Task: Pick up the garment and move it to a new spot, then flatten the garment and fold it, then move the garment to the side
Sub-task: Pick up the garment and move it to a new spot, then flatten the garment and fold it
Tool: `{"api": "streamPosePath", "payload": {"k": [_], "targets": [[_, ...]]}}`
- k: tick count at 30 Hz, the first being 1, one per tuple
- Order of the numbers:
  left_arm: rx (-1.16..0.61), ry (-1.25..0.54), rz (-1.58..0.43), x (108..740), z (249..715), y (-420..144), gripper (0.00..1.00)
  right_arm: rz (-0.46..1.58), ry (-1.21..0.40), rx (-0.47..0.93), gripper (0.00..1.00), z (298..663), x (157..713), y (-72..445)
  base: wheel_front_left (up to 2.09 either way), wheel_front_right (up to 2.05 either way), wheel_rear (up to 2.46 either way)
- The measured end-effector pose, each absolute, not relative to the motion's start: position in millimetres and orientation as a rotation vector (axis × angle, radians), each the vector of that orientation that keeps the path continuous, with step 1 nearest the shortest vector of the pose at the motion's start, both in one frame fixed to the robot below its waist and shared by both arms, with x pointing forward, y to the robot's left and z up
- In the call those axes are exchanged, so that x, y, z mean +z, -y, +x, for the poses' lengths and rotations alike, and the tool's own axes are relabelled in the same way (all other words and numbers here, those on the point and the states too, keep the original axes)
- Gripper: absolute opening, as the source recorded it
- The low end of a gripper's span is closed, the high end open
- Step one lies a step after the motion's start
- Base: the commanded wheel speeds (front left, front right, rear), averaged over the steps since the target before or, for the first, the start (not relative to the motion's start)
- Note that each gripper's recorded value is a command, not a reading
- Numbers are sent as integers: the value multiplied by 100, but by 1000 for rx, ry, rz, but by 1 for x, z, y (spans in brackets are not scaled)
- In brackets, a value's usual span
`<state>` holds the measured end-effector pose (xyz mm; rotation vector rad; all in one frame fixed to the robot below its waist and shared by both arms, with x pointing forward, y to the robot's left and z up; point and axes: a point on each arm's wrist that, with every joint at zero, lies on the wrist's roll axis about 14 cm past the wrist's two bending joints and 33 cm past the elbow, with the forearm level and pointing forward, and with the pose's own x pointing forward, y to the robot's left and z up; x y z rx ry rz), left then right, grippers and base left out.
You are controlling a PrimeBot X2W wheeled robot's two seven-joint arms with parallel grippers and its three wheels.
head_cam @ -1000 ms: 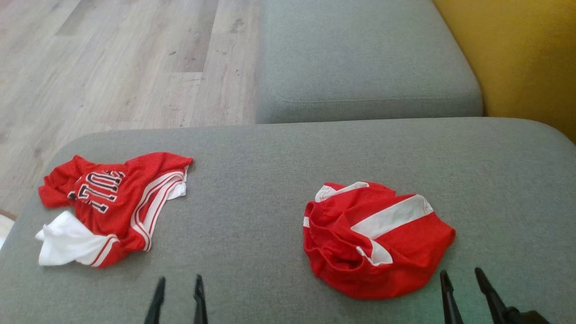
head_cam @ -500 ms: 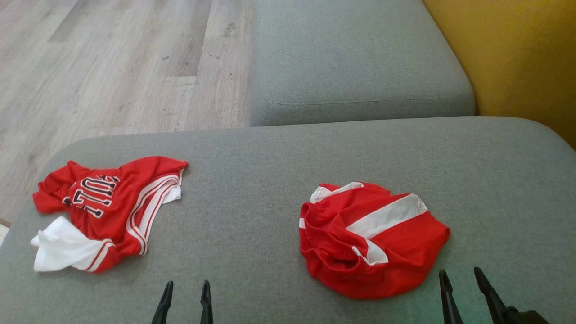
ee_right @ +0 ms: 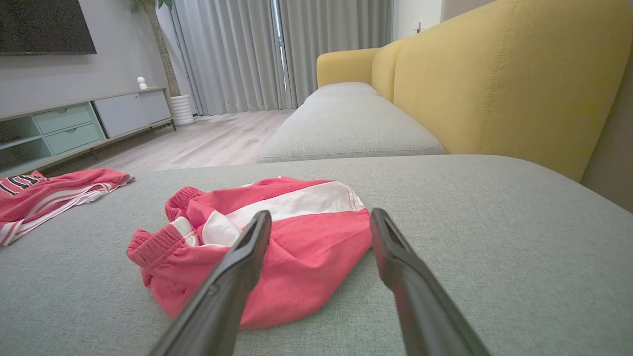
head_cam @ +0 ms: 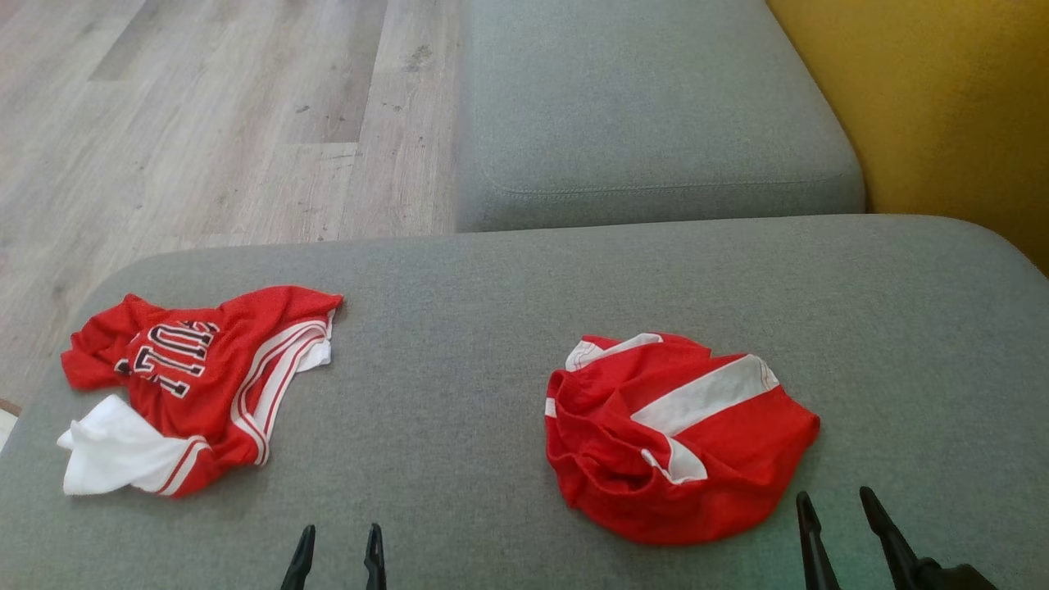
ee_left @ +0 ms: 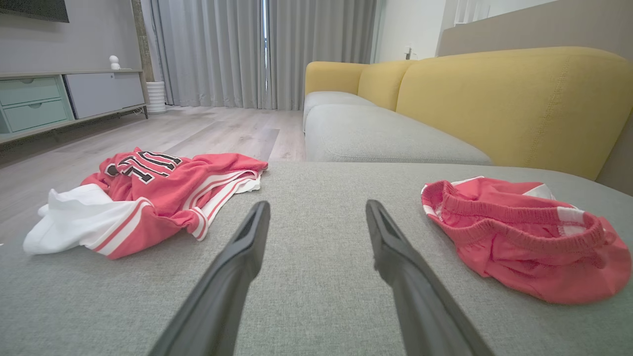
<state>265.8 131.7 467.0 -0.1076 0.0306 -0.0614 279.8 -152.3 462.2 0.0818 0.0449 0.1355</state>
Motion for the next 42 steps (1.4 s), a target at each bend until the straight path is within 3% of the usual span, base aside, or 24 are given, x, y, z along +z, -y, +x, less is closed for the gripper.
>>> {"api": "streamPosePath", "payload": {"k": [15, 24, 31, 42], "targets": [[-106, -47, -153, 466, 270, -118, 100, 66, -53, 132, 100, 281, 461, 154, 0, 0, 0], [-504, -40, -244, 500, 303, -8, 100, 32, -75, 118, 100, 282, 457, 158, 0, 0, 0], [-797, -235, -304, 503, 301, 71, 100, 26, -74, 71, 100, 289, 459, 170, 0, 0, 0], [-837, -571, -269, 455, 312, 97, 100, 23, -89, -21, 100, 288, 456, 195, 0, 0, 0]]}}
